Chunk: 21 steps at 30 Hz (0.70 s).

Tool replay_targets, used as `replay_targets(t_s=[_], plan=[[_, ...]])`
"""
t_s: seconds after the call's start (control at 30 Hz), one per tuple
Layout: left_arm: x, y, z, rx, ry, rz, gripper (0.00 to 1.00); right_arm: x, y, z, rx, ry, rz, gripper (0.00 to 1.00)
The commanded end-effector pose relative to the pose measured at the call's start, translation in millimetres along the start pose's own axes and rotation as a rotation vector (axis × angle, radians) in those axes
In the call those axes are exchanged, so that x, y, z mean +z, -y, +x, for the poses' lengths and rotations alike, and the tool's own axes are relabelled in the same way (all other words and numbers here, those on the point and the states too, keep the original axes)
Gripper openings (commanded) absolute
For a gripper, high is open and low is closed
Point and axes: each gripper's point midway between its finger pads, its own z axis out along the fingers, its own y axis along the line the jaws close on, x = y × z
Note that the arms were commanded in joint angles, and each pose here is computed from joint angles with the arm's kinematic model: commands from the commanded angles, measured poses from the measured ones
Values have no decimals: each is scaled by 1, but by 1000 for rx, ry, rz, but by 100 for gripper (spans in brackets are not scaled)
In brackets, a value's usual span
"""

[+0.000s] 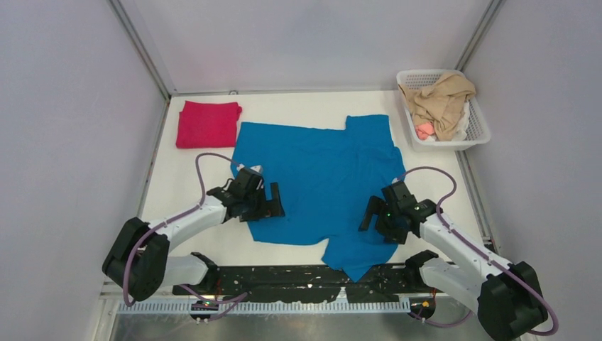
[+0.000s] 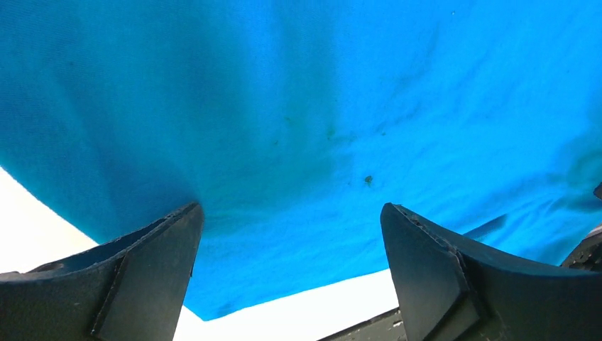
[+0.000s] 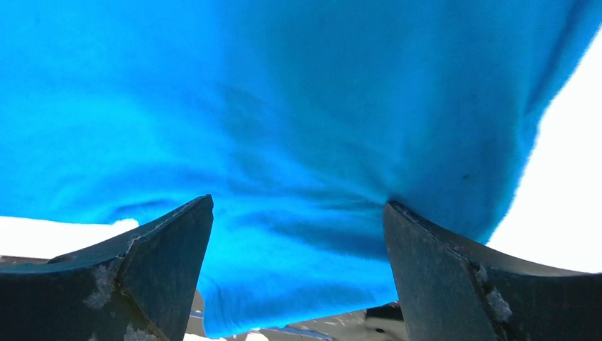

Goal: Fold and stack the t-shirts
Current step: Flatten out the tshirt

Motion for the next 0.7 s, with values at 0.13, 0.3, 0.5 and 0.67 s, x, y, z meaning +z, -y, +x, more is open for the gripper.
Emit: replay_targets(t_s=[0.13,0.3,0.5,0.67], plan=[[-18,-41,42,3,-137,-162,100,-20,38,2,19,-24,194,95],[-41,-22,-10,43,39,-154,100,-68,-7,-81,-67,247,138,95],[-65,15,-105,75,213,-142,100,-75,-82,-182,-90,447,15,95],[-48,14,-160,31,187,-179,100,-25,-98,-240,-52,402,76,95]])
